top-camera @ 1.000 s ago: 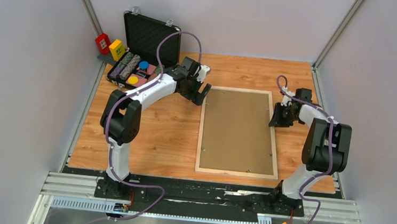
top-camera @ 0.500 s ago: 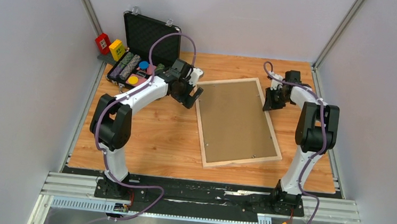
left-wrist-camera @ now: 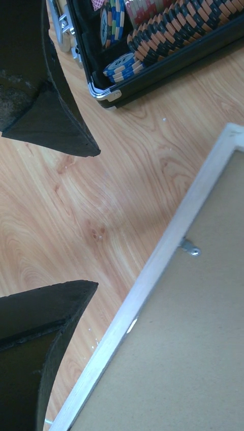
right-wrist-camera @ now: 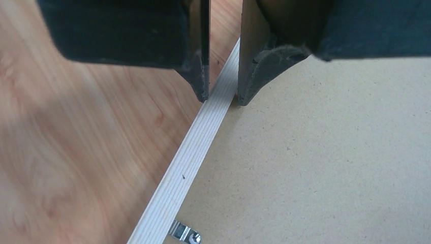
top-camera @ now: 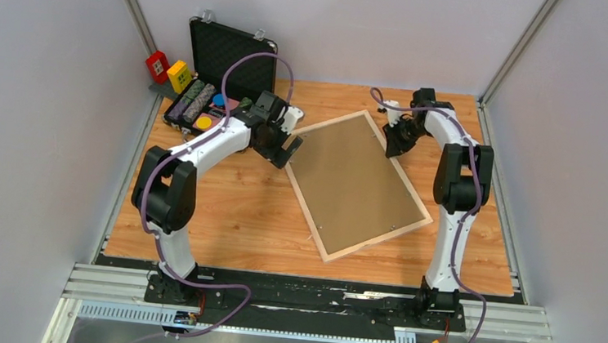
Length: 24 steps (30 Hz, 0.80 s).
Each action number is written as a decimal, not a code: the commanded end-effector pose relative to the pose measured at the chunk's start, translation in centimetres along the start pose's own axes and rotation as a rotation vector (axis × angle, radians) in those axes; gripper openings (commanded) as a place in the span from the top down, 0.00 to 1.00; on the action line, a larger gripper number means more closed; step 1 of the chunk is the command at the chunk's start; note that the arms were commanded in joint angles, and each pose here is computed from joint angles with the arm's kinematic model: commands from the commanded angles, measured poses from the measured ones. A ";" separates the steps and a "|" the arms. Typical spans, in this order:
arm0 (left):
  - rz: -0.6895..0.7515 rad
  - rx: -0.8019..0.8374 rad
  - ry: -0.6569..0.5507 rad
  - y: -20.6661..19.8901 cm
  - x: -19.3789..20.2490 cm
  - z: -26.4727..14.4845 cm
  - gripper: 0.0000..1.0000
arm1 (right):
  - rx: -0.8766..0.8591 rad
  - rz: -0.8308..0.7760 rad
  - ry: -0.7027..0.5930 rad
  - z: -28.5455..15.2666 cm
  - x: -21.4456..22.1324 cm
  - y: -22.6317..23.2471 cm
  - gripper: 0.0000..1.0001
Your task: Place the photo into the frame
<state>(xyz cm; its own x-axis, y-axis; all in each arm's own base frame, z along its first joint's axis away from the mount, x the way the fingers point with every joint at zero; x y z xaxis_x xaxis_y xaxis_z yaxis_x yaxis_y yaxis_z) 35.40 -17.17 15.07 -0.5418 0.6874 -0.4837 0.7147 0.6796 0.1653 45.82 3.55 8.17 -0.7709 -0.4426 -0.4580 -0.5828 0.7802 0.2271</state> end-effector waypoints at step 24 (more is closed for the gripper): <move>-0.121 0.147 -0.049 3.6 -6.4 8.2 0.01 | -0.094 -0.459 0.131 0.9 0.9 2.6 1.00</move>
<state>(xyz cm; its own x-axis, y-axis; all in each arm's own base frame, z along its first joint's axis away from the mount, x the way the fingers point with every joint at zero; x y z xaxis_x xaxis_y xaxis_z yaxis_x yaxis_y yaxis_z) 45.03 -20.37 9.66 -0.6139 0.6167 -0.4927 0.6963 0.7171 0.0300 43.78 5.64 8.52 -0.5186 -0.7385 -0.4309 -0.8429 0.5263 0.1124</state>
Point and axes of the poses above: each gripper's point midway between its finger pads, its own z axis out along the fingers, its own y axis along the line the jaws close on, x = y × z, the point moved 6 cm from there along -z, back along the fingers, and after that the axes turned 12 degrees about z, right-handed, at the moved point
